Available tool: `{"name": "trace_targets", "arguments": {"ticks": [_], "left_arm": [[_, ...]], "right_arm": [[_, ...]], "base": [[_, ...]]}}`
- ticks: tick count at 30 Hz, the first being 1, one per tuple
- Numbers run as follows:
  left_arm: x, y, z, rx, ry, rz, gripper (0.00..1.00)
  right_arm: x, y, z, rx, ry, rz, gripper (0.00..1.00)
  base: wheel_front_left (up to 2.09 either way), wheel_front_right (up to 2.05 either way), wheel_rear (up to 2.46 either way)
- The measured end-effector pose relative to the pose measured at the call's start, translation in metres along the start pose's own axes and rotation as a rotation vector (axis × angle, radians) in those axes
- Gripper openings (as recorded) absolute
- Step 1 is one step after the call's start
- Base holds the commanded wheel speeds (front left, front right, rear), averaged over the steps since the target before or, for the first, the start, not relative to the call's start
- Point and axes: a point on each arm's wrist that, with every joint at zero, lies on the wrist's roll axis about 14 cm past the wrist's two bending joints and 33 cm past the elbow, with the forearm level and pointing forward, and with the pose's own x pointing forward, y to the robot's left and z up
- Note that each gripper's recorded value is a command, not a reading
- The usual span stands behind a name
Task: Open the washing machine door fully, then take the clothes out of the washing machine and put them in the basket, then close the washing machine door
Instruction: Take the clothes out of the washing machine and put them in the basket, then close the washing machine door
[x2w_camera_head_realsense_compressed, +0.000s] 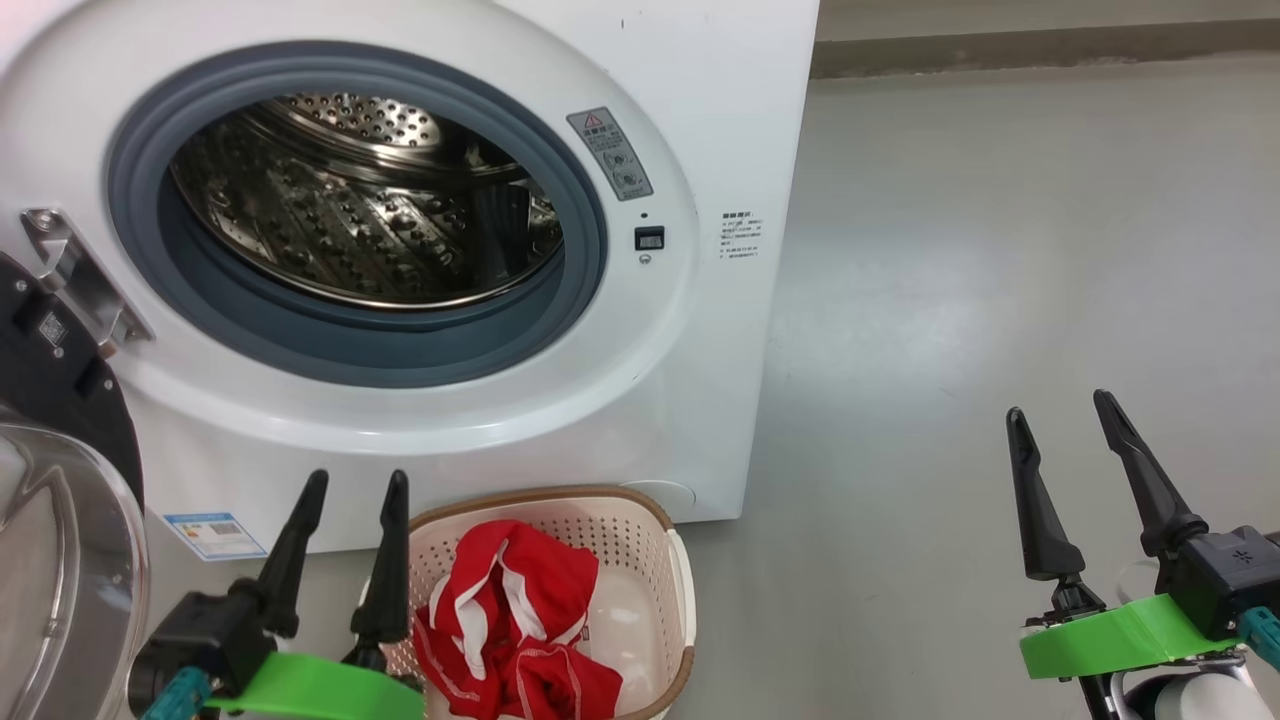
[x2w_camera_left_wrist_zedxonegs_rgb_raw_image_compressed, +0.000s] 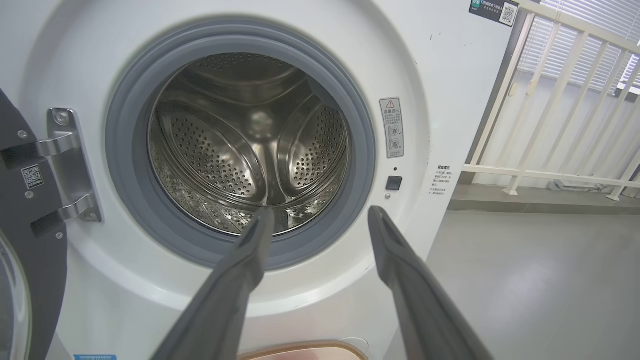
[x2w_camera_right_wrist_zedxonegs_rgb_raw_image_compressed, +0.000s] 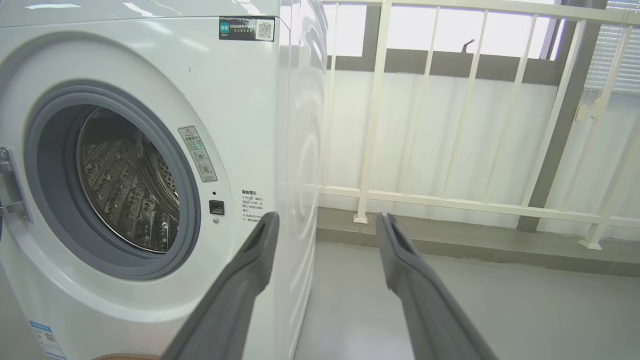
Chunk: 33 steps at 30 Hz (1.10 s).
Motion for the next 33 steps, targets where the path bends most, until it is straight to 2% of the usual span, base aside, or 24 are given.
{"name": "trace_targets", "arguments": {"ticks": [7,22,33], "left_arm": [[-0.014,0.0,-0.005,0.004,0.027,0.005,1.0],[-0.013,0.001,-0.001,0.014,0.023,0.013,1.0],[-0.015,0.006,0.002,0.066,0.02,0.036,1.0]], "right_arm": [[-0.008,-0.004,0.002,-0.004,-0.001,-0.013,1.0],[-0.009,-0.008,0.003,-0.019,-0.003,-0.022,1.0],[-0.009,-0.007,0.005,-0.024,-0.007,-0.02,1.0]], "base": [[0.0,0.0,0.0],[0.0,0.0,0.0],[-0.42,0.42,0.0]]}}
